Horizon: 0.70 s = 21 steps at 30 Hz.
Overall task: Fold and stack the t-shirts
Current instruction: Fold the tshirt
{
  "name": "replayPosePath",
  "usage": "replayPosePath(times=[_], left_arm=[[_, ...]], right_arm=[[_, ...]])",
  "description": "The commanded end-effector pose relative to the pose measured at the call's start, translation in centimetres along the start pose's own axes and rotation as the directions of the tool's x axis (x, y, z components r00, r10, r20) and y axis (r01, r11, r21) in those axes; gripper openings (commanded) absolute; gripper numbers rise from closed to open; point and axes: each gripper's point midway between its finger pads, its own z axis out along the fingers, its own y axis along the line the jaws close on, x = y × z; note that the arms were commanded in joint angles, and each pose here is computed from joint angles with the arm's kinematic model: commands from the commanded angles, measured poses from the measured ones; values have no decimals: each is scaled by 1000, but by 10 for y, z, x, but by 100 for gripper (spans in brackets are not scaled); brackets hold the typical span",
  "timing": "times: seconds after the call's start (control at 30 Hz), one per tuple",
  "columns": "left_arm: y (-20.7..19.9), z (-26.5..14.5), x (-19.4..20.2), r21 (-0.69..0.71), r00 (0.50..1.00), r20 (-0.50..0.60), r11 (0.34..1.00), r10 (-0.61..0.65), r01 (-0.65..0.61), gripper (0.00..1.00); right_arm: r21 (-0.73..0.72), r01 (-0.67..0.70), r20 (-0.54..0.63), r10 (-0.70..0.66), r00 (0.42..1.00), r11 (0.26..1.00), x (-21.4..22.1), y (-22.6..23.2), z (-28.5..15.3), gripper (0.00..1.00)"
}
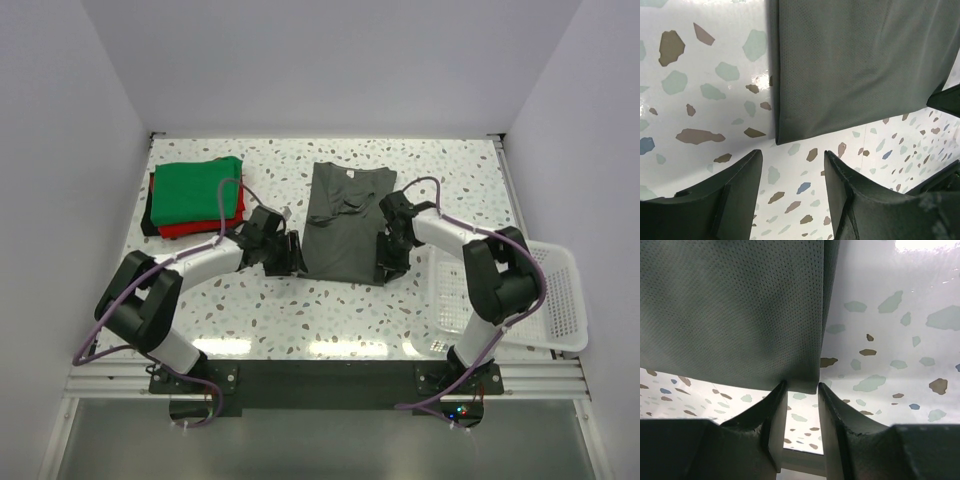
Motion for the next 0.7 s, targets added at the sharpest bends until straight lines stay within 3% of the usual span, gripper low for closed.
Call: replayPosePath(times=[0.0, 0.67], left_arm=[[4, -5, -2, -23, 999, 24, 999, -22, 23, 57], [9, 18, 3, -24, 999, -13, 999, -39, 38, 47]], right_arm=[[10, 13, -16, -13, 1000, 1000, 4, -4, 7, 34], [7, 8, -37, -7, 999, 1000, 7, -8, 13, 27]])
